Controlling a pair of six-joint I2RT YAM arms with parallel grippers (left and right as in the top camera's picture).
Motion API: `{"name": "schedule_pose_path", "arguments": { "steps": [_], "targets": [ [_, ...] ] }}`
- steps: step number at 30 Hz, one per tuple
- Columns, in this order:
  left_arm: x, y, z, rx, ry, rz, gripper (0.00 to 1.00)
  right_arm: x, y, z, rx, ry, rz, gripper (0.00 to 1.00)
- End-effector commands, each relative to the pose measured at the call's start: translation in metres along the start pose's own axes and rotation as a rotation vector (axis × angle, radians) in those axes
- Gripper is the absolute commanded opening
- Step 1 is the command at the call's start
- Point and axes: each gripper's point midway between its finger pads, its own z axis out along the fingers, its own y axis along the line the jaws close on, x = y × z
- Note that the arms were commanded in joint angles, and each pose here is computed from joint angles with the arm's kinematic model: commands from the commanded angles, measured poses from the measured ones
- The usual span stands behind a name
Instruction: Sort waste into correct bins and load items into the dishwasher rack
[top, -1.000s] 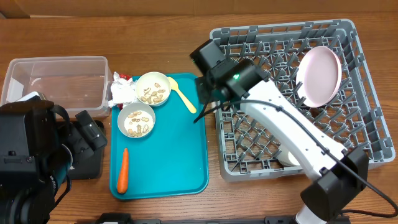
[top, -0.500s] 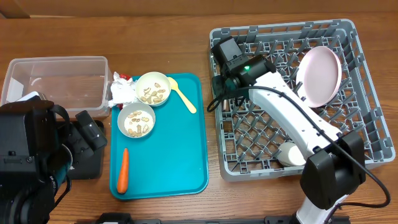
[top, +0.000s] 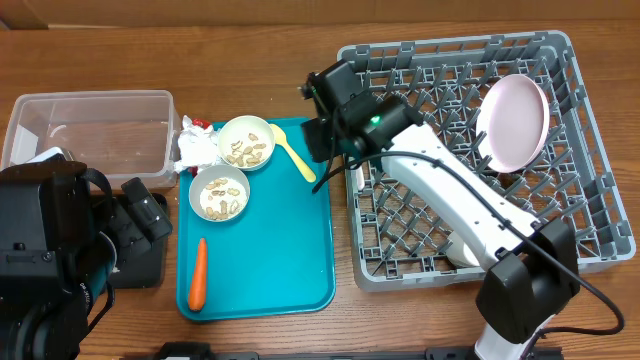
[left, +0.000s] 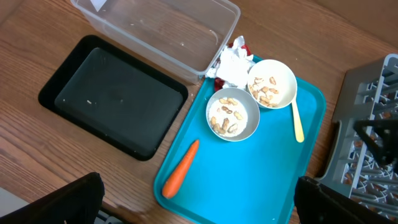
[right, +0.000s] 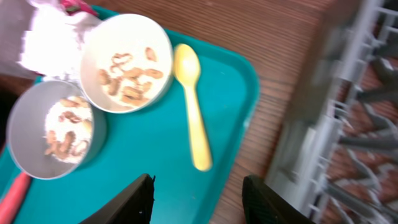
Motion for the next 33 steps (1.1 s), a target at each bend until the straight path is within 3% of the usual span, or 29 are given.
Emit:
{"name": "schedule_pose_path", "arguments": {
  "steps": [1,11,28,33],
  "targets": [
    [-0.004,0.005,-0.003,-0.018,-0.024,0.004,1.00,0.025,0.000,0.033,-0.002,0.082,0.023,0.49],
    [-0.004,0.005,-0.003,-0.018,-0.024,0.004,1.00,0.037,0.013,0.103,-0.018,0.100,-0.039,0.49],
    [-0.004,0.005,-0.003,-0.018,-0.024,0.004,1.00,0.042,-0.002,0.160,0.051,0.064,-0.047,0.49],
    [-0.004,0.005,-0.003,-0.018,-0.024,0.004,1.00,0.046,-0.003,0.160,0.054,0.078,-0.046,0.32]
  ]
}}
